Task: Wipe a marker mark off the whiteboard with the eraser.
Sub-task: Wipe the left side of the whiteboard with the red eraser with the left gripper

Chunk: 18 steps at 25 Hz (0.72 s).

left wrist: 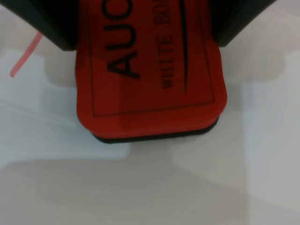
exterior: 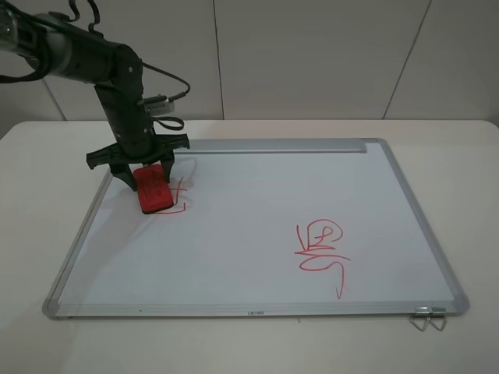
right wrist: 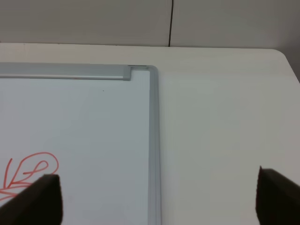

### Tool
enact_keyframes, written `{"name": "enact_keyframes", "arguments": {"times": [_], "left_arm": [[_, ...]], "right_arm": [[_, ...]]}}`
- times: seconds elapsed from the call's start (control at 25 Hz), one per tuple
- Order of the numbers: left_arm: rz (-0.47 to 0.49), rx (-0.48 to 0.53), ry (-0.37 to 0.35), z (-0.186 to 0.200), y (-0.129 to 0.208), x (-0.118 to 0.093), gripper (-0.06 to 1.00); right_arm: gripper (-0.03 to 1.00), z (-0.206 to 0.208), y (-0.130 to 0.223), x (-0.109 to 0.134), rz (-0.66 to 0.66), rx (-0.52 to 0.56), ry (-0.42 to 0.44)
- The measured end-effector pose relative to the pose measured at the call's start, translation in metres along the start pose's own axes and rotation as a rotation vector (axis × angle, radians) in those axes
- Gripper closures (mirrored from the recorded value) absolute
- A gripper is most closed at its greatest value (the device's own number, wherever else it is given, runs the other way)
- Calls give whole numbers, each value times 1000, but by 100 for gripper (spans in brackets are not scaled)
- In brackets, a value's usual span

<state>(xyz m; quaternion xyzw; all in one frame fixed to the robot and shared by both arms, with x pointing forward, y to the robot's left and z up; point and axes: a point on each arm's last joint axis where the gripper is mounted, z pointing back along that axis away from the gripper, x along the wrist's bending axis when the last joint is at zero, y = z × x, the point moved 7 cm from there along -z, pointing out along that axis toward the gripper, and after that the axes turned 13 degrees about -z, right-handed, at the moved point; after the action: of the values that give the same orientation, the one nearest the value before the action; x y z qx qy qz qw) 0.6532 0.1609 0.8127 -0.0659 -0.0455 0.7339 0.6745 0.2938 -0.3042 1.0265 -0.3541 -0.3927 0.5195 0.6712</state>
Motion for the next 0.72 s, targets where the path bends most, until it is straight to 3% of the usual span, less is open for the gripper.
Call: {"name": "enact_keyframes", "arguments": {"times": [0.2,0.48,0.72], "left_arm": [[-101,-60,41,0,5,-37,38],[-271,-69,87,2,39,-99,38],[-297,-69,92,3,46,-108,38]], "right_arm": [[26,0,0,0,0,0,0],[26,0,0,0,0,0,0],[26,0,0,0,0,0,0]]}}
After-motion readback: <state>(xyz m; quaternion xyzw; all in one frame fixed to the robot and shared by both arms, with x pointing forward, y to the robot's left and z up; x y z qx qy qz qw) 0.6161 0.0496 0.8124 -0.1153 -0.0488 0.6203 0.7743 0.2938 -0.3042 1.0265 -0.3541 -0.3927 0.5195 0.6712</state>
